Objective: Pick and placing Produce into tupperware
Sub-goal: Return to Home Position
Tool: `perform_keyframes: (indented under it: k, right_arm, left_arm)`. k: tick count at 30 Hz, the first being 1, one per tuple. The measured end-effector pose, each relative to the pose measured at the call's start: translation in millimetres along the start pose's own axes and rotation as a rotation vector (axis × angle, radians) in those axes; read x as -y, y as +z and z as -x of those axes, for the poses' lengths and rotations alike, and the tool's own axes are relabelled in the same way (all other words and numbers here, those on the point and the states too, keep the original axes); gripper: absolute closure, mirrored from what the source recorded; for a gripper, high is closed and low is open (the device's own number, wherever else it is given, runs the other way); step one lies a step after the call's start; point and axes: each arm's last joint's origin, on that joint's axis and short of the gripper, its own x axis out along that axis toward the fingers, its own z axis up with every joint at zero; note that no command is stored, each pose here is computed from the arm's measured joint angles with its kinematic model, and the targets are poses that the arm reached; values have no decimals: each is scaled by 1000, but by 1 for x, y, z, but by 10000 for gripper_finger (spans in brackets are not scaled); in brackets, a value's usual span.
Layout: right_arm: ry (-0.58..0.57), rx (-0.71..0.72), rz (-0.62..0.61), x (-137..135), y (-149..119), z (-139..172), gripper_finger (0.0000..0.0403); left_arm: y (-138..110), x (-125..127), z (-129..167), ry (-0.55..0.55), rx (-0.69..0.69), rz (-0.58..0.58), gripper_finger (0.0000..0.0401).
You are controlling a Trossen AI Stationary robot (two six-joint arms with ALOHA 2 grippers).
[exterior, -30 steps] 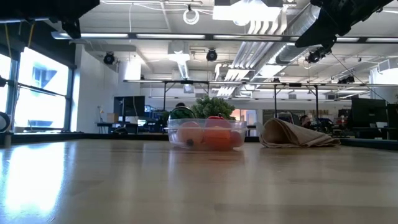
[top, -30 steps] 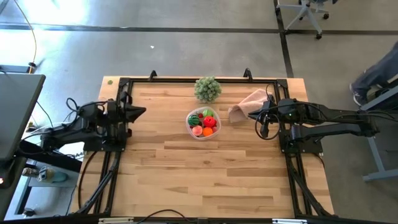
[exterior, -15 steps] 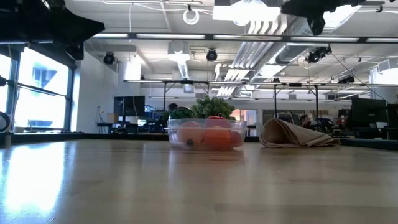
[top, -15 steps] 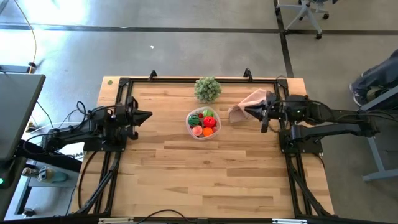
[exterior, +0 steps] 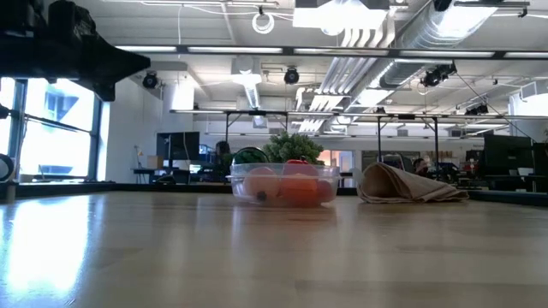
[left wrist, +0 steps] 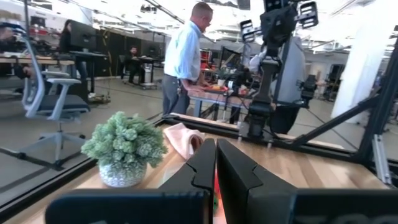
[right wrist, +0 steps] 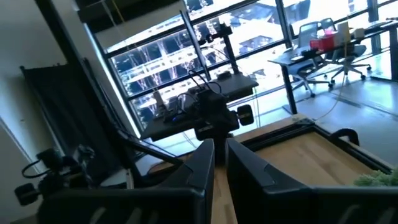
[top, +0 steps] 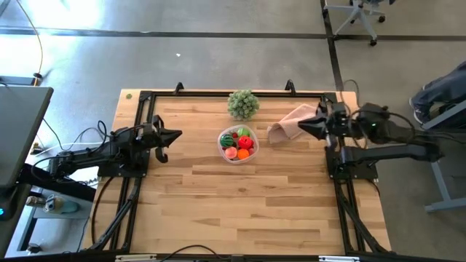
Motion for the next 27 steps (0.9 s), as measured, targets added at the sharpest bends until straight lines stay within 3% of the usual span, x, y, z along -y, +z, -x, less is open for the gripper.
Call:
perform_keyframes:
  k: [4,7,13,17,20,23,27]
  right_arm:
    - [20,8,48,-6,13,25,373]
    - [-31,43,86,-6,17,47,373]
    - [-225,-6,92,2,5,79,373]
    - [-384,-48,138,9,-2,87,373]
    - [-496,-80,100,14,-8,92,373]
    - [-485,-99,126,14,-12,92,373]
    - [-369,-9,180,13,-15,91,373]
  left_arm:
    - [-1,0,0,14,-3,-11,396]
    - [-1,-1,0,15,-4,-11,396]
    - [-1,-1,0,23,-6,-14,396]
    - [-1,-2,0,66,-1,-14,396]
    - [-1,-3,0,89,-2,-14,396]
    - [-2,-3,0,95,-10,-15,396]
    - [-3,-3,0,96,-21,-16,396]
